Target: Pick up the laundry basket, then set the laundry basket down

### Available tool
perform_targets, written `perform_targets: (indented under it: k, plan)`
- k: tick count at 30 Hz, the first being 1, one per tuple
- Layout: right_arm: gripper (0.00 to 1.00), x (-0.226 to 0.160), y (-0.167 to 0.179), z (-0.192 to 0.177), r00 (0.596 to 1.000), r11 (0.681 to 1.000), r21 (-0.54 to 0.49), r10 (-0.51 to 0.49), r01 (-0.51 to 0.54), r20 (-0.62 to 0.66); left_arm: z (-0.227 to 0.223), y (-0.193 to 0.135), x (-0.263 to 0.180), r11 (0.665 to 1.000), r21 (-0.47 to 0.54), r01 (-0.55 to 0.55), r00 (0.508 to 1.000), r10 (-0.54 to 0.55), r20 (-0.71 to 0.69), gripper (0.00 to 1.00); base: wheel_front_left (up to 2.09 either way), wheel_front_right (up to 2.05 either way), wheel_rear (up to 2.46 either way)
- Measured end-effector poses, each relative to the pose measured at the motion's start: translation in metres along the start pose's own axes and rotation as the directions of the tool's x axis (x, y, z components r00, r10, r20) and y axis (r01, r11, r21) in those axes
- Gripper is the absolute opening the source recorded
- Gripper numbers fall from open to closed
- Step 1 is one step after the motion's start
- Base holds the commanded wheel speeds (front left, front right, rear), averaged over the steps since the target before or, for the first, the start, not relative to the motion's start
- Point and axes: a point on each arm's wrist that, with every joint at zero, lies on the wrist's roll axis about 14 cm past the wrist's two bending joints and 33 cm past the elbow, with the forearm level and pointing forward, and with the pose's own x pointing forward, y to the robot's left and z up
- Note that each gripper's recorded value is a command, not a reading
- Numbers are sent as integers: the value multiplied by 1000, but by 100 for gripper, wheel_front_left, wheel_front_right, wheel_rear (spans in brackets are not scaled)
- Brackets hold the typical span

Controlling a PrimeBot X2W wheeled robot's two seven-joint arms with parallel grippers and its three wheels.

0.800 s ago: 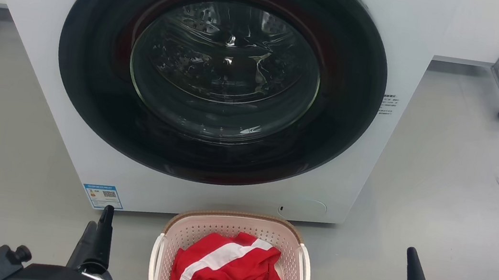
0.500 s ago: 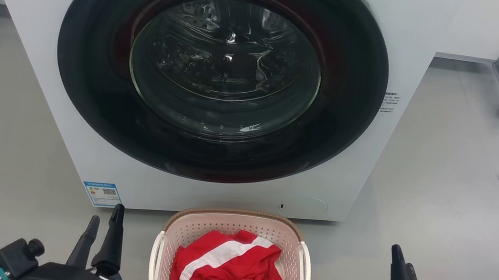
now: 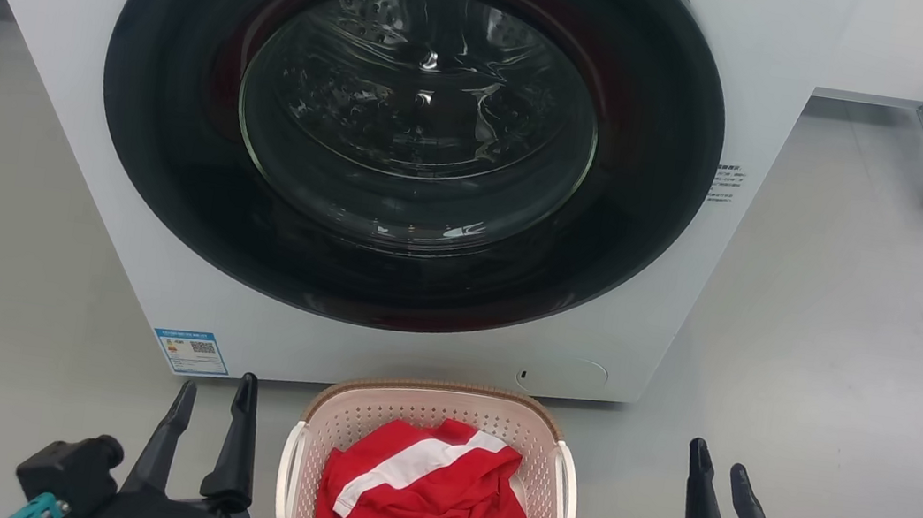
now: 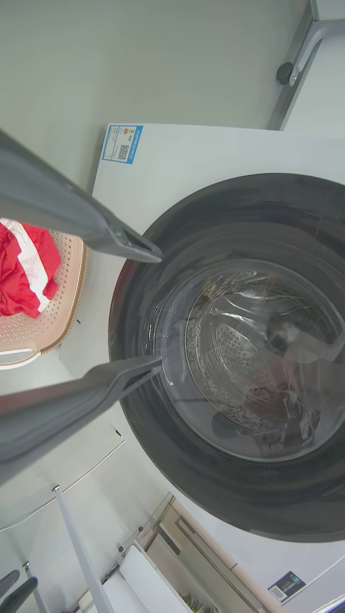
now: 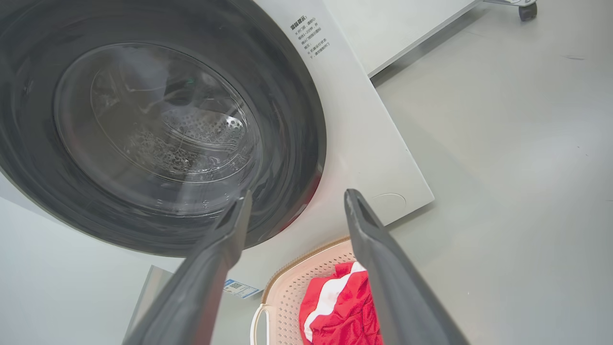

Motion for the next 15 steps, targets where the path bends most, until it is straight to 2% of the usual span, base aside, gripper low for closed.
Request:
perform_targets:
  k: [8, 15]
  plan:
    - [100, 2, 12, 3, 999, 994, -104, 37, -34, 25, 3, -8, -1, 993, 114, 20, 999, -24, 27, 100, 0, 0, 0]
    - [100, 1, 23, 7, 996, 976, -211, 71, -57, 57, 6, -15, -4, 975, 219, 33, 997, -46, 55, 100, 0, 0, 0]
